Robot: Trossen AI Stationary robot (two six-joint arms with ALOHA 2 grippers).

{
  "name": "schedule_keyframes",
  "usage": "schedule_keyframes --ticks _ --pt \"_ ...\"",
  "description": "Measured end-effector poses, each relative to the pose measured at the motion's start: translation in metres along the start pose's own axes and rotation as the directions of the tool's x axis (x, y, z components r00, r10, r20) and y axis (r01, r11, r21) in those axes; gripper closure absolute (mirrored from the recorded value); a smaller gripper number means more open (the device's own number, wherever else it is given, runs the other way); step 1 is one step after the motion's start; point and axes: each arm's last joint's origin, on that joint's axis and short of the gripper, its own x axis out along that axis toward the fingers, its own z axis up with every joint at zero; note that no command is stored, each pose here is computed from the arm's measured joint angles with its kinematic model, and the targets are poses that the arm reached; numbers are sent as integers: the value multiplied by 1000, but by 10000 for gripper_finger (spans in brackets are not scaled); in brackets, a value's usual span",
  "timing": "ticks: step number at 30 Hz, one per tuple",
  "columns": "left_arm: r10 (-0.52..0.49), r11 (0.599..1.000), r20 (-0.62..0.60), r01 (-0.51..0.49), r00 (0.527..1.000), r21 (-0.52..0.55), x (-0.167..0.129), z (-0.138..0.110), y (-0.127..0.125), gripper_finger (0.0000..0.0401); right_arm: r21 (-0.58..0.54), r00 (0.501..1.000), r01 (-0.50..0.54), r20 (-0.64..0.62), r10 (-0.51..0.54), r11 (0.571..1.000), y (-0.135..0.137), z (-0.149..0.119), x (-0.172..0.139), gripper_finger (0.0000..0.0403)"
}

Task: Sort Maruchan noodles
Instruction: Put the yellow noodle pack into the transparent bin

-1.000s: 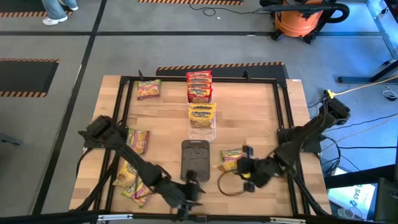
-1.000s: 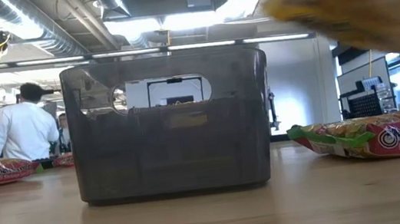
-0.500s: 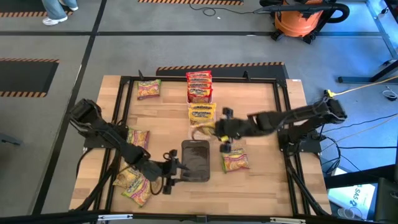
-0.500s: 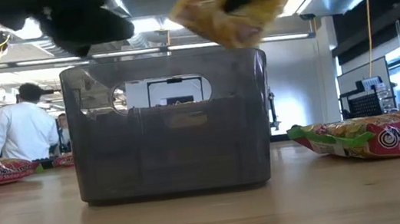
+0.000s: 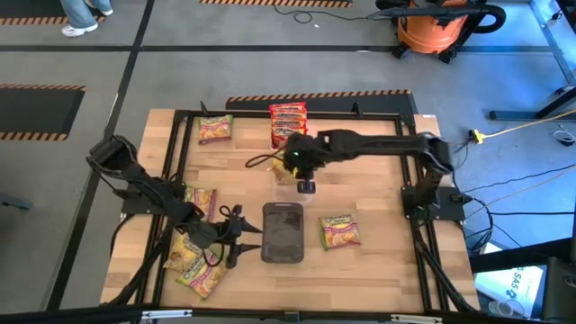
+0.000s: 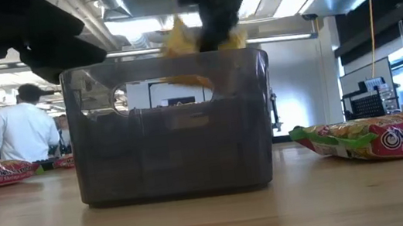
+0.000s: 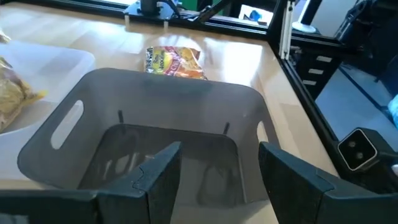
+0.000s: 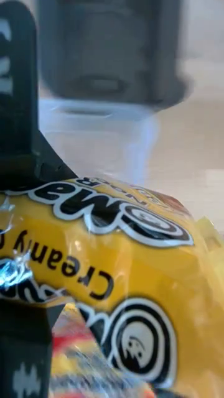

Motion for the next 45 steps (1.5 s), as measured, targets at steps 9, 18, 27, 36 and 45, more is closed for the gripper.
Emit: schedule_keyframes --ticks 9,18,27,36,45 --pt "4 1000 -1 -4 1000 -3 1 1 2 193 -26 982 -70 -176 65 997 -15 -17 48 290" --pt "4 1000 -4 -4 1000 -1 1 0 2 193 -66 972 -141 -200 125 988 -12 -21 61 287" --pt "3 1000 -5 -3 1000 -1 1 0 2 193 -75 958 -179 -239 157 981 -10 -26 81 283" --pt "4 1000 -6 -4 1000 0 1 0 2 193 -85 967 -139 -226 117 987 -12 -24 82 181" --pt "4 1000 -6 -4 1000 0 1 0 2 193 -98 976 -99 -204 78 990 -13 -21 81 135"
